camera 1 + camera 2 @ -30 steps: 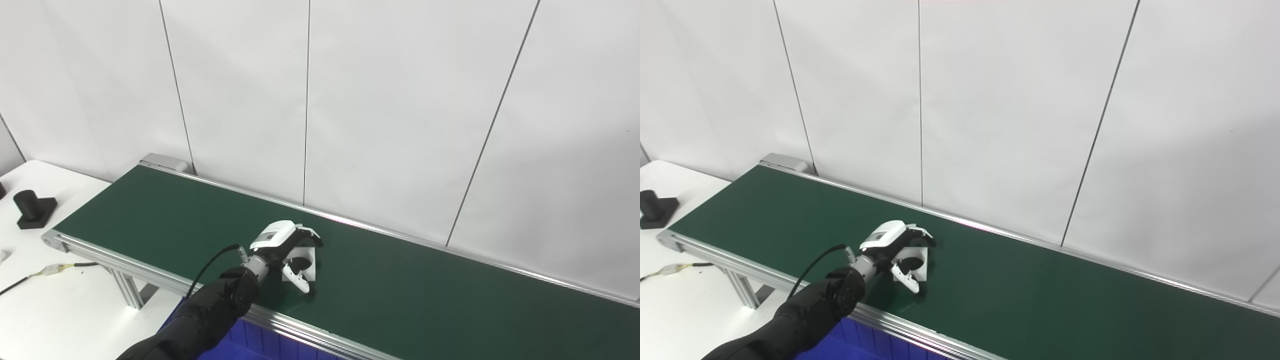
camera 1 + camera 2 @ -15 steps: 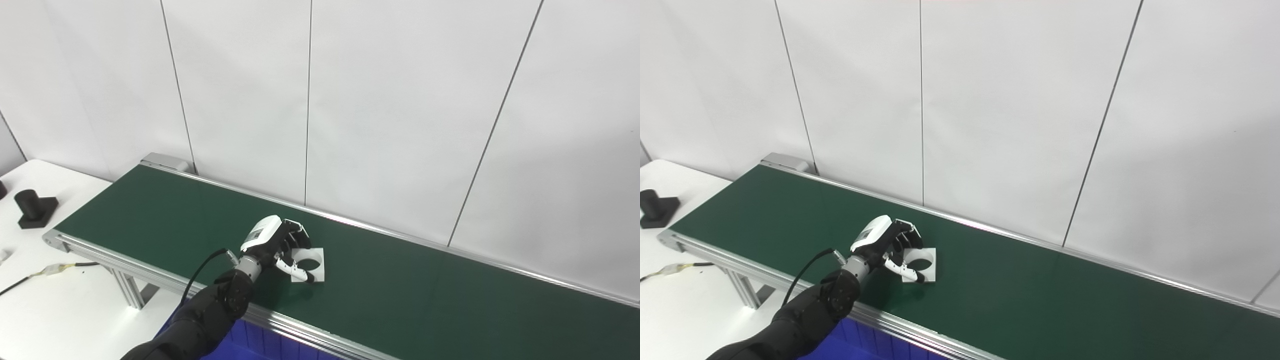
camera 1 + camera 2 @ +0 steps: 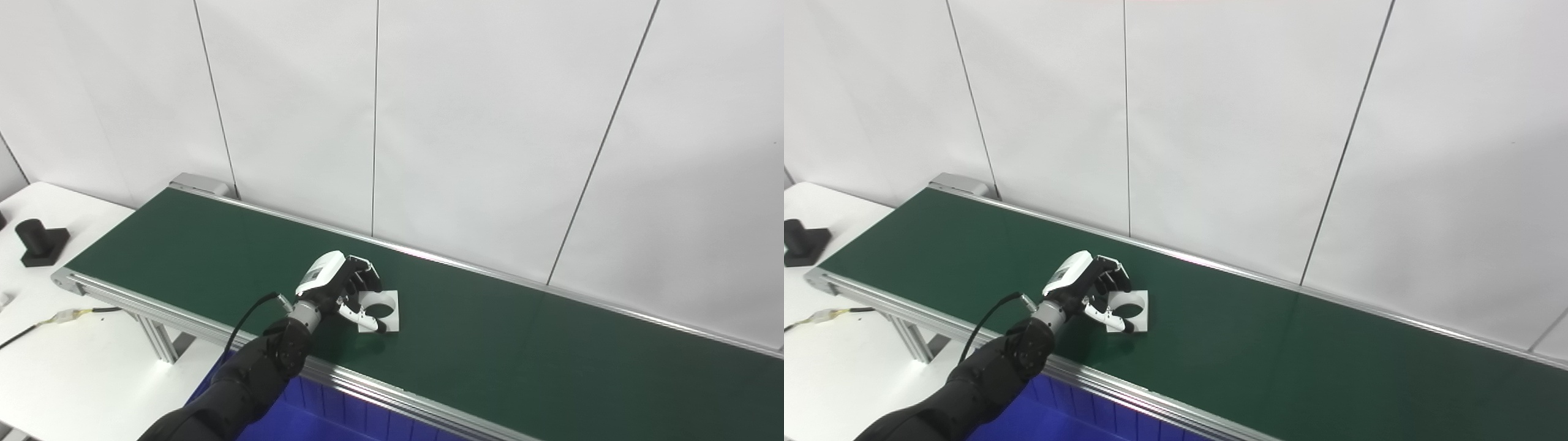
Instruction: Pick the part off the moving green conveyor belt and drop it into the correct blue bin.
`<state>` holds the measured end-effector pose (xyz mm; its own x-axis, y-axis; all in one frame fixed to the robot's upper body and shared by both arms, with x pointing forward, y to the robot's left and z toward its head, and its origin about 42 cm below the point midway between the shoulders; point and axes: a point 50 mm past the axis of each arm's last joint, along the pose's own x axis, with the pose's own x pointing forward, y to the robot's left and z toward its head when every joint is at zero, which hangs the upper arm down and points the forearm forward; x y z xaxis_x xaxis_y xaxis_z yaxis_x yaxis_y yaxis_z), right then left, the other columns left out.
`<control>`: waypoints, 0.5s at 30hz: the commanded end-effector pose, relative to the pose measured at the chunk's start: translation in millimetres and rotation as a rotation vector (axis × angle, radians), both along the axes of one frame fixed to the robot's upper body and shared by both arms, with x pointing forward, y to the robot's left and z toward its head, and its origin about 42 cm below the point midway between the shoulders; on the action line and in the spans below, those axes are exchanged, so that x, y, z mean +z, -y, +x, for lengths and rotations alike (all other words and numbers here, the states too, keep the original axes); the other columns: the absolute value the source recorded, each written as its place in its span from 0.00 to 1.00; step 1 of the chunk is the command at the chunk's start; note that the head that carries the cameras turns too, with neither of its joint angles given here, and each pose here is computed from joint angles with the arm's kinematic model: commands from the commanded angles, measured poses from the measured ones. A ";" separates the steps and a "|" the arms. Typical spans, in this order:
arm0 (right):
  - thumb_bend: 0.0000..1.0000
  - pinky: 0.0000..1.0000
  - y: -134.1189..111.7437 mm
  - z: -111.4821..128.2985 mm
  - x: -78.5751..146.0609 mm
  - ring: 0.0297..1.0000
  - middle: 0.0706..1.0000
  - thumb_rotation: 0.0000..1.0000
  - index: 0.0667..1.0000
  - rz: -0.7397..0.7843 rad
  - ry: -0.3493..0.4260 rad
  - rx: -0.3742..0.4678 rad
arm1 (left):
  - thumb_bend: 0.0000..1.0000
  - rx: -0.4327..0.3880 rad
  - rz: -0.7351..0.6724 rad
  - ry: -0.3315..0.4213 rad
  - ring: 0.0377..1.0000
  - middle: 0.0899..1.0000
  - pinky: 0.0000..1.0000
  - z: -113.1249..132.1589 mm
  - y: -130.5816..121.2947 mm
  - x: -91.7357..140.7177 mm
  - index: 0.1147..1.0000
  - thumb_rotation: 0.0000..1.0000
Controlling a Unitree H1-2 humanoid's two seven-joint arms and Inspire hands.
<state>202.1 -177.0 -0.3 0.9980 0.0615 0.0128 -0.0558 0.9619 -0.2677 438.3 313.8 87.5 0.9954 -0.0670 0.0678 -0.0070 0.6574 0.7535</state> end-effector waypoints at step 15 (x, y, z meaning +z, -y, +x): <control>0.58 0.59 -1.0 -0.4 10.4 0.70 0.76 0.00 0.79 0.035 0.070 0.011 | 0.48 -0.095 -0.442 0.276 0.43 0.44 0.51 -16.9 23.1 58.5 0.38 0.00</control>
